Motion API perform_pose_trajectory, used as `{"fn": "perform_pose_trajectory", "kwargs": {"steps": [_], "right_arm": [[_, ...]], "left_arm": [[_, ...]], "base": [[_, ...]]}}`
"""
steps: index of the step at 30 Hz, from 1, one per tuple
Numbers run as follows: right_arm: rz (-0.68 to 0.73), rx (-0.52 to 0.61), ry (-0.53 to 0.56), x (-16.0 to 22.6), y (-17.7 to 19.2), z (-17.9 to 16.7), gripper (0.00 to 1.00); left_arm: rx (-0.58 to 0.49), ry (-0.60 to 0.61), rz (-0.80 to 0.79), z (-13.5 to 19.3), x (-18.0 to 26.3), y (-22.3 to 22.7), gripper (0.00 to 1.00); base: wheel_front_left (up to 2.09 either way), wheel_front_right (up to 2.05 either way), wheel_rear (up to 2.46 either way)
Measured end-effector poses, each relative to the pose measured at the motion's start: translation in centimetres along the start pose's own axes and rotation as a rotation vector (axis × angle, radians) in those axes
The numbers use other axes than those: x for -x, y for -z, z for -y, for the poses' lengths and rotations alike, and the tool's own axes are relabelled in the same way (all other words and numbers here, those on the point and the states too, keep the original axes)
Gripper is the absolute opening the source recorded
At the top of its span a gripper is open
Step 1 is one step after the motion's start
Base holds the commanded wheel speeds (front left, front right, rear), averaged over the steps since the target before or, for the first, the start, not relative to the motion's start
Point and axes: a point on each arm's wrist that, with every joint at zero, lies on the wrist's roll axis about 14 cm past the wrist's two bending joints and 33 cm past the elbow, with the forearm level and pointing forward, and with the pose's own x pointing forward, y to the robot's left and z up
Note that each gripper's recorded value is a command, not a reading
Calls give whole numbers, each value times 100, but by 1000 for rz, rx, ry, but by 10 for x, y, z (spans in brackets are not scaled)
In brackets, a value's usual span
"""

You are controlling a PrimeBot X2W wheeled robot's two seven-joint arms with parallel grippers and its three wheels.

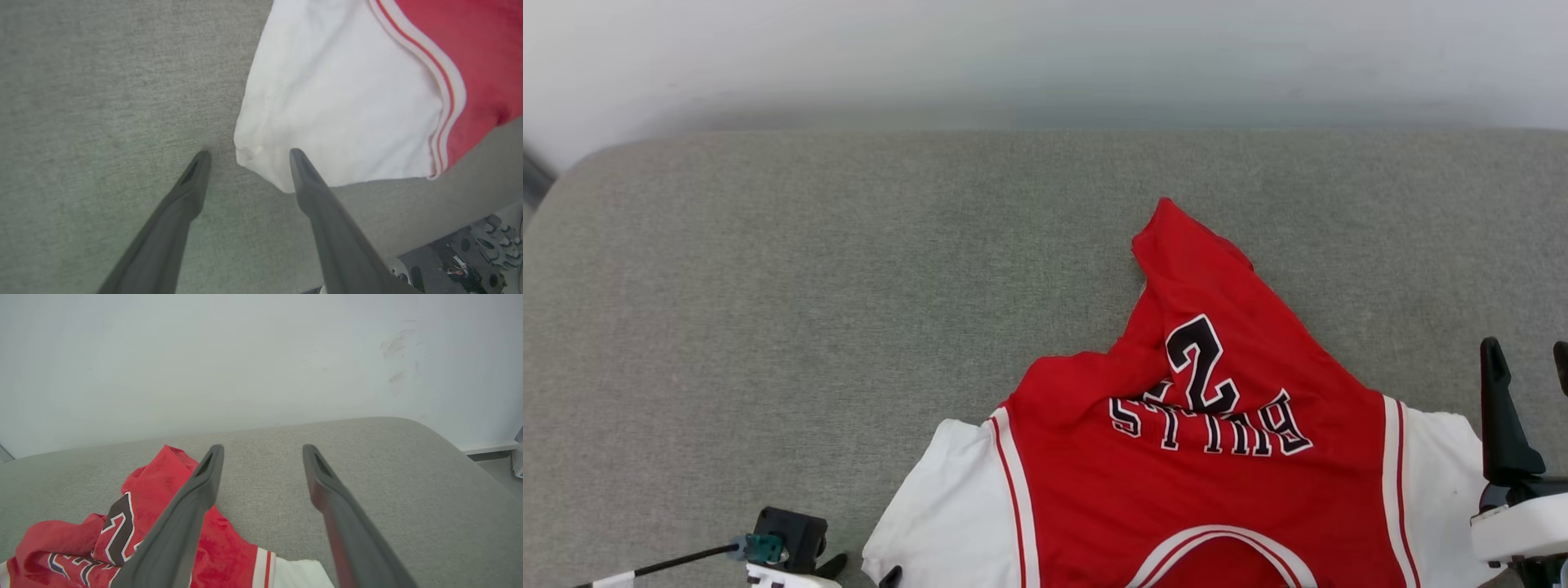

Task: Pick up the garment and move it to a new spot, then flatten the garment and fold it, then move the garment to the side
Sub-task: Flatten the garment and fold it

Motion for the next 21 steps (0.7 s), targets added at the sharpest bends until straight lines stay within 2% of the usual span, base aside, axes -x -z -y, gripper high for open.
{"fn": "perform_pose_trajectory", "kwargs": {"steps": [4, 5, 6, 12, 21], "right_arm": [[-13, 9, 4, -4, 7, 1, 100], [-16, 12, 5, -5, 8, 1, 100], [-18, 13, 6, -5, 10, 1, 100], [-60, 27, 7, -7, 21, 1, 100], [-324, 64, 1, 24, 60, 10, 100]], "left_arm": [[-7, -18, -70, -7, -11, 11, 100], [-11, -12, -89, -6, -14, 14, 91], [-2, -3, -103, -5, -16, 16, 0], [20, -19, -61, -11, -23, 8, 0], [39, -46, 169, -16, -4, -47, 0]], "base": [[0, 0, 0], [0, 0, 0], [0, 0, 0], [0, 0, 0], [0, 0, 0]]}}
